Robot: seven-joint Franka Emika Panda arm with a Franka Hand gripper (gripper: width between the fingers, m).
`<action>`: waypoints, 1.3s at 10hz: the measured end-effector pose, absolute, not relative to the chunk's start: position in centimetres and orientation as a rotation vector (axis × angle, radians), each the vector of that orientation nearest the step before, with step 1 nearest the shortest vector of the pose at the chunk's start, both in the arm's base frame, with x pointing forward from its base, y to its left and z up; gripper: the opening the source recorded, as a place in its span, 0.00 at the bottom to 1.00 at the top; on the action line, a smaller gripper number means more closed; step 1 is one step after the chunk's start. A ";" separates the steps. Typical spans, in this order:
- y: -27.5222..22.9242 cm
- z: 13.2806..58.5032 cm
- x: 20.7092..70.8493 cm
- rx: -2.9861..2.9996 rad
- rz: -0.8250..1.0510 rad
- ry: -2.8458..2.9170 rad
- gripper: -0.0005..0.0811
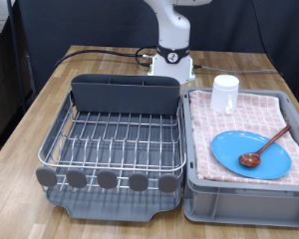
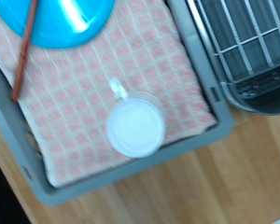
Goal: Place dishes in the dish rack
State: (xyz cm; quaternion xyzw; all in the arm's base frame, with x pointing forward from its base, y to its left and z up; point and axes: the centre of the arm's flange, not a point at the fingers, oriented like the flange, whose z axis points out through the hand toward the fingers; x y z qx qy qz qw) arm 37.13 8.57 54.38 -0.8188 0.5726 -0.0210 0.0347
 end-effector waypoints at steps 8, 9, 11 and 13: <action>13.2 52.5 42.0 -2.519 -0.122 1.770 0.99; 14.5 52.2 42.8 -2.515 -0.134 1.791 0.99; 16.8 51.5 44.1 -2.492 -0.164 1.816 0.99; 18.3 50.5 45.0 -2.480 -0.224 1.768 0.99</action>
